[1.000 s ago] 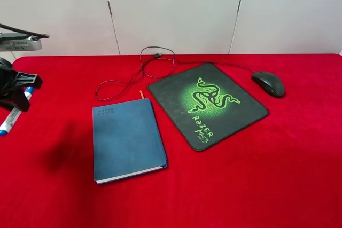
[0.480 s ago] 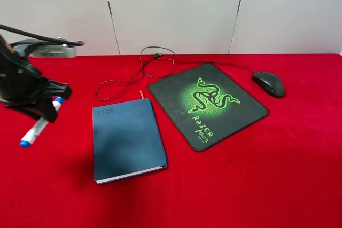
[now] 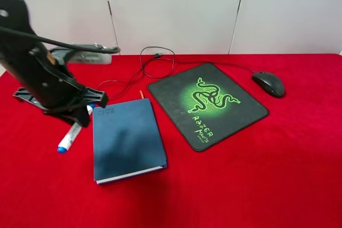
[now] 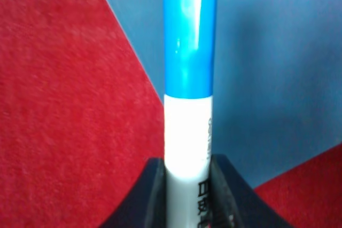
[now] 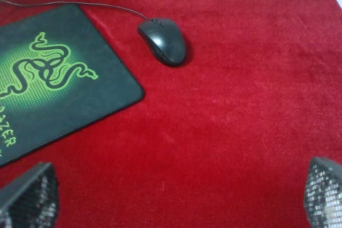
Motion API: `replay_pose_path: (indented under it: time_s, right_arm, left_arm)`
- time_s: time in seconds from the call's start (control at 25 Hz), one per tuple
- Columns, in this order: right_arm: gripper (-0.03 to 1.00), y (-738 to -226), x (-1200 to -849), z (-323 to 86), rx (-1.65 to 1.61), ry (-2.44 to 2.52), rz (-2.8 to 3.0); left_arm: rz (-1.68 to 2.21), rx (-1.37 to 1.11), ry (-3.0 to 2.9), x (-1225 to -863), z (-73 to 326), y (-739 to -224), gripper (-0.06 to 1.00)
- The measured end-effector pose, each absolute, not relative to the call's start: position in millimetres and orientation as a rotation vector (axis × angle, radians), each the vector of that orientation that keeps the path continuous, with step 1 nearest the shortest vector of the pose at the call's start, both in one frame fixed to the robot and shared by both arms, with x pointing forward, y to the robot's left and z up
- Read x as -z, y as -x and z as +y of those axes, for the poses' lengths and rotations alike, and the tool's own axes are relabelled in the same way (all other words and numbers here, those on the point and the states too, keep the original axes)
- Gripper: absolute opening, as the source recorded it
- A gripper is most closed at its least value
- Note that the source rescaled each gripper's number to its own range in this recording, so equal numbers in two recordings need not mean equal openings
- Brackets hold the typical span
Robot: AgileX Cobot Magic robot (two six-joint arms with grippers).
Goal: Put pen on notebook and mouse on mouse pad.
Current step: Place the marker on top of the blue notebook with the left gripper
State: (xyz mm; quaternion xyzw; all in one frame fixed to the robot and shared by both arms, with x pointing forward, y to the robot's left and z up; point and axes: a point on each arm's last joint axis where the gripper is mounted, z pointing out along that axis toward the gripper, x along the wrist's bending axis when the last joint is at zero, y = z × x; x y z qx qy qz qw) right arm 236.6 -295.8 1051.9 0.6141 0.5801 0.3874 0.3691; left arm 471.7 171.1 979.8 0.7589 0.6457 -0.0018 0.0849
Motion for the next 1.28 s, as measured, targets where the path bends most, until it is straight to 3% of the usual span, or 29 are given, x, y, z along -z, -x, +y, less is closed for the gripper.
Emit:
replay_pose_path:
  time_s: [0.68,1.28]
  right_arm:
    - [1.0,-237,-1052,-296,-0.994,-1.576,1.489]
    - [1.0,-237,-1052,-296,-0.994,-1.576,1.489]
  left_arm:
    - [1.849,0.054,-2.413,-940,107,-512,0.0]
    - [1.84,0.004,-2.49,-915,104,-517,0.0]
